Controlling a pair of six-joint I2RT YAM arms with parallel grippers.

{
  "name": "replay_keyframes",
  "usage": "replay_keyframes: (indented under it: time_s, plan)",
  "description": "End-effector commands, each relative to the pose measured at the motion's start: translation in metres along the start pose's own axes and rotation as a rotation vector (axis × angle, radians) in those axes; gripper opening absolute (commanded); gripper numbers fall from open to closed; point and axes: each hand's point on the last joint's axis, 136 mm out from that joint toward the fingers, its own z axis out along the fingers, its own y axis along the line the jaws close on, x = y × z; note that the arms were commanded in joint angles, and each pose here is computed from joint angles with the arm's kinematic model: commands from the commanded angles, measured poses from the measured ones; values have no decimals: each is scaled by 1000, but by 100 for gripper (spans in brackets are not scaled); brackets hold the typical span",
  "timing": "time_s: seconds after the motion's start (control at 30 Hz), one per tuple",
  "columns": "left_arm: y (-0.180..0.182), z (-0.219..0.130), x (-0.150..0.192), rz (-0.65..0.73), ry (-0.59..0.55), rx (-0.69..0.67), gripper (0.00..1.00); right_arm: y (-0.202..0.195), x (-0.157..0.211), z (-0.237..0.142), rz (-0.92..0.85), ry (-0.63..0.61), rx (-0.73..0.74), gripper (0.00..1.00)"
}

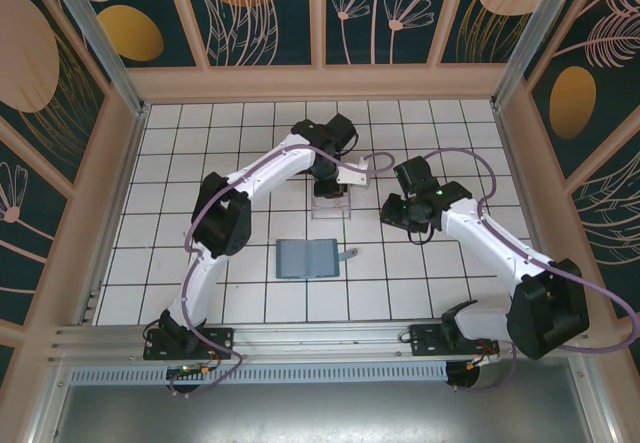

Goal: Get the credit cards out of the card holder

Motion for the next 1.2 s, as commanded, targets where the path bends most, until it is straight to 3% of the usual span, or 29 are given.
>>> replay_keyframes:
  time_s: [0.0, 0.47, 0.83, 0.93, 1.17]
  plan:
    - [-4, 5, 3, 26, 24, 19, 0, 3, -5, -4, -14, -1, -4, 36]
    - [-6, 9, 4, 14, 27, 31, 4, 5, -5, -3, -9, 4, -12, 36]
    - [-7, 16, 3, 10, 30, 47, 15, 2, 0, -3, 2, 5, -19, 36]
    - [-9, 12, 2, 22, 44, 56, 12, 2, 0, -3, -1, 2, -20, 36]
    - [0, 2, 1, 15, 58, -3, 24, 3, -2, -3, -1, -3, -26, 35]
